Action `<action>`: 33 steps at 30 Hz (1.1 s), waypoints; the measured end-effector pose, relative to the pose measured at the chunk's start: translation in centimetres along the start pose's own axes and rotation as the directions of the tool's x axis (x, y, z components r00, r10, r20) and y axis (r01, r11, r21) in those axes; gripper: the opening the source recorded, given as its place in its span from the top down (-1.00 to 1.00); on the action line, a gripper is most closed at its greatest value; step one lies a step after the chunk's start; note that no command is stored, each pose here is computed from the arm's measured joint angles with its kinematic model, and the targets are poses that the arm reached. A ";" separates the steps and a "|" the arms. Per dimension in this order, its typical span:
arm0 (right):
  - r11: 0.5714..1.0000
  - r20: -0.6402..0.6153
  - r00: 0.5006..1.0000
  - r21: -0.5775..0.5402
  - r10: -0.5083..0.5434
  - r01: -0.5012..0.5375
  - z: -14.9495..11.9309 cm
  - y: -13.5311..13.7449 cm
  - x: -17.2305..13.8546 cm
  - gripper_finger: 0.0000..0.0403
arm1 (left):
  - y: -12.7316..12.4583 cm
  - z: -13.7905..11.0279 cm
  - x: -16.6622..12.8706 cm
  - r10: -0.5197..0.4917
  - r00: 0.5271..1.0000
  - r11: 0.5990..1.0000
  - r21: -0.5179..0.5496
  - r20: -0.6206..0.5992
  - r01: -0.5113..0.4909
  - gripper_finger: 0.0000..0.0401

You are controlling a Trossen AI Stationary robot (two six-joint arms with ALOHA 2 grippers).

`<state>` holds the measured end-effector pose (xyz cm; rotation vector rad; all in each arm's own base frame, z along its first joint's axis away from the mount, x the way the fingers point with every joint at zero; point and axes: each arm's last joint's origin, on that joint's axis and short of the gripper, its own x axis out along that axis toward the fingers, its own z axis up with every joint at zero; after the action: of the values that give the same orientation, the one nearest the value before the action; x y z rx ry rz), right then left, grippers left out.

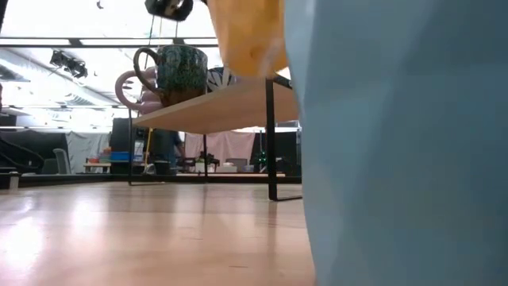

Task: Place coffee mugs
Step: Put the yellow mug on the shelf

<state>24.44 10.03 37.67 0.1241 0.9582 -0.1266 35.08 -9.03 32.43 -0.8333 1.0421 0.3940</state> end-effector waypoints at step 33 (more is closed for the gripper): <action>0.998 0.030 0.999 0.061 -0.019 0.017 1.2 -1.6 0.5 -0.53 | 5.4 8.3 -7.6 0.160 0.956 0.384 0.877 0.246 -0.290 0.88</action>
<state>25.42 8.19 37.88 0.1687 0.9251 -0.1738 32.97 1.42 38.91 0.3599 1.0571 0.0408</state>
